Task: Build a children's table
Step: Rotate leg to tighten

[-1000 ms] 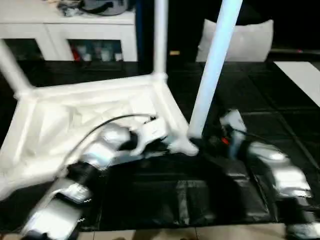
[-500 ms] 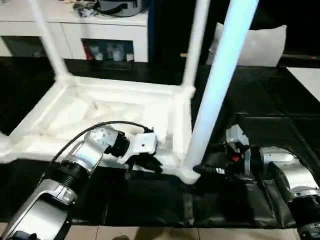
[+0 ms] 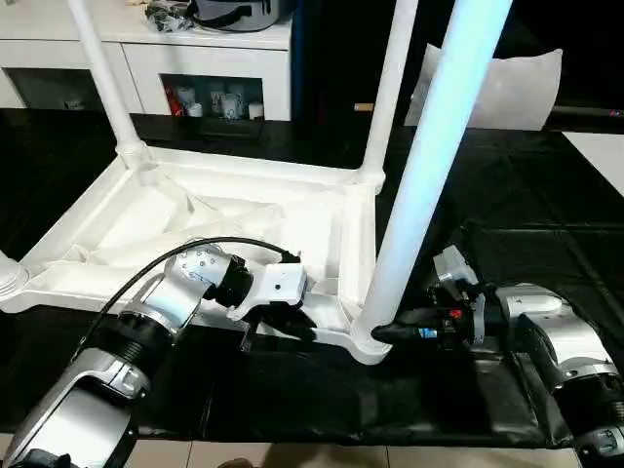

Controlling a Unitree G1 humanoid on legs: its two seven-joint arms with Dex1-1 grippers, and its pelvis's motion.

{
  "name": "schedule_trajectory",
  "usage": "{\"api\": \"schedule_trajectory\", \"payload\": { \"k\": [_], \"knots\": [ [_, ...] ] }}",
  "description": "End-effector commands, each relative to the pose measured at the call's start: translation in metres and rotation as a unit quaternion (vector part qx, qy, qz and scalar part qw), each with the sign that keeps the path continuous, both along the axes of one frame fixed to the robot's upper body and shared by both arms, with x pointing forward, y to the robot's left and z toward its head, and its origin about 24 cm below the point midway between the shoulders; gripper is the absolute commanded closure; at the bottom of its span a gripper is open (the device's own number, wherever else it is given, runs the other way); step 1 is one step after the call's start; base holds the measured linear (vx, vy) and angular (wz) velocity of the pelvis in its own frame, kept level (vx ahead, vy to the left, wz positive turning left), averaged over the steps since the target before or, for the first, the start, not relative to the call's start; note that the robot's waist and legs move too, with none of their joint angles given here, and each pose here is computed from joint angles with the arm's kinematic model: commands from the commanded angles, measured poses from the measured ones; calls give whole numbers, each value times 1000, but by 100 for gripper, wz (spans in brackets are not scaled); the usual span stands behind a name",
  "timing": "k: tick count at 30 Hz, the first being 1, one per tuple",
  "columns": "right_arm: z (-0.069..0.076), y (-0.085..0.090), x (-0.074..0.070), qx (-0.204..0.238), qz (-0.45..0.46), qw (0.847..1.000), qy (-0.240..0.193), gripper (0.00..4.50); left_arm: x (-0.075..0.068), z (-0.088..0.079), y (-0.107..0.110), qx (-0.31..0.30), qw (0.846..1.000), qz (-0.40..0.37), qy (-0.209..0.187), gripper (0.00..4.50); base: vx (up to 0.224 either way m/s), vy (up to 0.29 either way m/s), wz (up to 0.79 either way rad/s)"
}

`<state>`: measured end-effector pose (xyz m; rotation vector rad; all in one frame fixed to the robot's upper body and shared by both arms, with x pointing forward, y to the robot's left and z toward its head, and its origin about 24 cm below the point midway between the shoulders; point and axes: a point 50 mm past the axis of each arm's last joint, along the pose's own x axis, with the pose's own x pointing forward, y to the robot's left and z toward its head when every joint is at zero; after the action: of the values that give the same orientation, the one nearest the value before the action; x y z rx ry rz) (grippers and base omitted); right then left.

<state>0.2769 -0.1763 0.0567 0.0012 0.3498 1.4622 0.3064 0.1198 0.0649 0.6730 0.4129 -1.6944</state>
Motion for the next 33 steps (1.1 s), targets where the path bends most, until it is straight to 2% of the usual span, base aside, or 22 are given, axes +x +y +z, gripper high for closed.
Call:
{"api": "schedule_trajectory", "payload": {
  "k": [1, 8, 11, 13, 15, 16, 17, 18, 20, 25, 26, 27, 29, 31, 33],
  "knots": [
    [4, 2, -2, 15, 11, 1000, 3, 234, -4, 0, -7, 15, 999, -43, 4, 450, 0, 0, 0],
    [8, 7, -3, 51, -28, 998, 2, 250, -5, 2, -10, 0, 999, -25, 25, 450, 0, 0, 0],
    [-1, 16, 3, 7, -111, 994, 1, 251, 6, 2, -19, -28, 997, 65, 23, 450, 0, 0, 0],
    [-4, 21, 11, -8, -176, 984, -6, 251, 11, 2, -24, -37, 993, 111, 18, 450, 0, 0, 0],
    [-3, 28, 22, -8, -254, 967, -3, 253, 19, 3, -32, -51, 985, 162, 11, 450, 0, 0, 0],
    [-4, 35, 29, -9, -318, 948, 6, 254, 26, 6, -42, -68, 975, 212, 7, 450, 0, 0, 0],
    [-4, 35, 29, -9, -319, 948, 7, 254, 26, 6, -43, -68, 975, 213, 7, 450, 0, 0, 0],
    [-5, 42, 33, -12, -354, 935, 9, 254, 30, 7, -50, -80, 966, 245, 5, 450, 0, 0, 0],
    [-5, 48, 36, -19, -377, 926, 6, 255, 34, 9, -56, -88, 959, 271, 4, 450, 0, 0, 0],
    [-5, 65, 44, -24, -455, 890, 13, 255, 45, 17, -75, -112, 932, 345, -25, 450, 0, 0, 0],
    [-5, 65, 44, -24, -455, 890, 13, 200, 45, 17, -75, -112, 932, 345, -25, 450, 0, 0, 0],
    [-5, 65, 46, -25, -468, 883, 5, 187, 47, 20, -79, -115, 928, 353, -30, 450, 0, 0, 0],
    [-4, 64, 45, -19, -469, 883, -2, 180, 47, 21, -78, -112, 930, 348, -37, 450, 0, 0, 0],
    [-3, 62, 46, -14, -472, 881, -15, 157, 46, 20, -75, -104, 935, 335, -43, 450, 0, 0, 0],
    [1, 57, 44, 12, -480, 877, -22, 144, 42, 14, -69, -89, 944, 314, -45, 450, 0, 0, 0]
  ]
}}
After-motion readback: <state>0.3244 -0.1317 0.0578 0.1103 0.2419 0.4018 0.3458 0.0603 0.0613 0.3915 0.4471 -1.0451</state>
